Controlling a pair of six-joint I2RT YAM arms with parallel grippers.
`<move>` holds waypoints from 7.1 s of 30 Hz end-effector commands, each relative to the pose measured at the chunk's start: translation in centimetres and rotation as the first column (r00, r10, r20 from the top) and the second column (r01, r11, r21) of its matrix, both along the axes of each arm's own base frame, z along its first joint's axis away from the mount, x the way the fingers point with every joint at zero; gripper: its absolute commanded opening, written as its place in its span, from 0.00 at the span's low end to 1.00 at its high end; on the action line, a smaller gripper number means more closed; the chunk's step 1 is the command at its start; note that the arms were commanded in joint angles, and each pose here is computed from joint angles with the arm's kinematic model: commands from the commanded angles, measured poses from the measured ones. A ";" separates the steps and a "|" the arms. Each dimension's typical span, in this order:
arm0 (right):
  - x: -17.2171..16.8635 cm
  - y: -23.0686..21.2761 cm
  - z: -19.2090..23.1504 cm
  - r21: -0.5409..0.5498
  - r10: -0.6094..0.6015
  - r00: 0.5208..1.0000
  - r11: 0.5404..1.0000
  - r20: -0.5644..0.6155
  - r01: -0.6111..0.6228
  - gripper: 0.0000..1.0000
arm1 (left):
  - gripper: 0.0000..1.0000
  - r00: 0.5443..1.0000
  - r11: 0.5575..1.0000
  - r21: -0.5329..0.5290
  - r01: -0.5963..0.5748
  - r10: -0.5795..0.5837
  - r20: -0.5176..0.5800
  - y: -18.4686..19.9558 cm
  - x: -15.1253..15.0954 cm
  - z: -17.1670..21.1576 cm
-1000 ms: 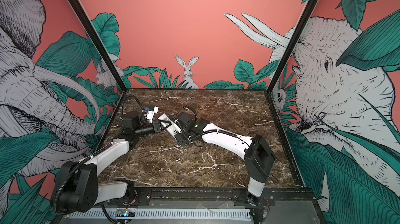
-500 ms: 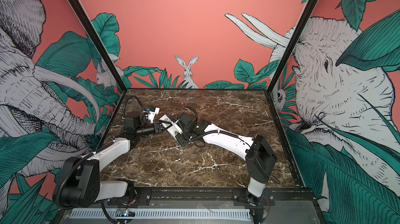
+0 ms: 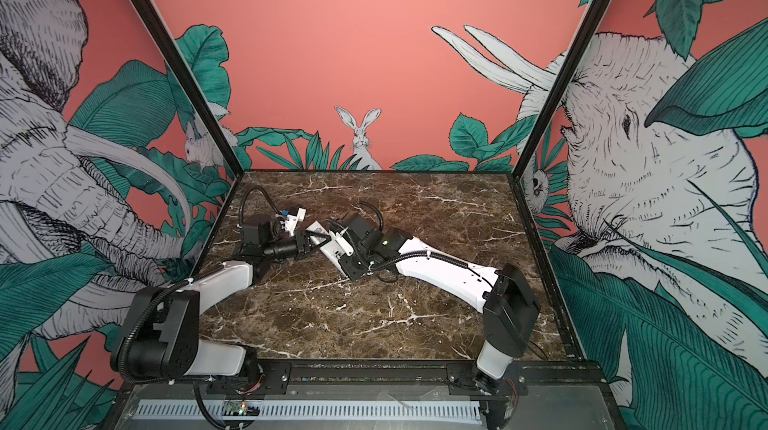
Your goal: Load the batteries into the remote control
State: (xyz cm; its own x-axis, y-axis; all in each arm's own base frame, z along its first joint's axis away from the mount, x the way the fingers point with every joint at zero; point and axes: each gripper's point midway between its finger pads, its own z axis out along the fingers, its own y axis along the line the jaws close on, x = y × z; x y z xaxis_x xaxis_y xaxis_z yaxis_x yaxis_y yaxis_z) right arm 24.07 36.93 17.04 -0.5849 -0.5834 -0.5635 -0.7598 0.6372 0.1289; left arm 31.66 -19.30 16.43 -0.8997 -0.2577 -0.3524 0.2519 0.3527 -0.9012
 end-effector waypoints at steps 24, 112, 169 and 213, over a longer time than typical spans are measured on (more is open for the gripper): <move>1.5 -0.4 -0.9 -0.018 -0.025 1.000 1.000 -0.010 0.024 0.18 | 0.00 0.998 0.996 -0.074 0.047 -0.045 0.032 -0.2 -0.4 1.6; 5.8 2.1 -5.5 -0.023 0.048 0.999 0.999 -0.024 -0.049 0.08 | 0.00 0.989 0.975 -0.172 0.143 -0.134 0.062 -0.9 -1.6 4.9; 2.4 1.0 1.0 0.245 0.135 0.980 0.965 -0.149 -0.096 0.56 | 0.00 0.993 0.996 -0.029 0.079 -0.077 0.086 -0.2 -0.7 3.2; 3.4 -0.3 -1.0 0.401 0.151 0.951 0.916 -0.269 -0.031 0.28 | 0.00 0.981 0.984 -0.088 0.154 -0.142 0.135 -1.1 -1.8 5.6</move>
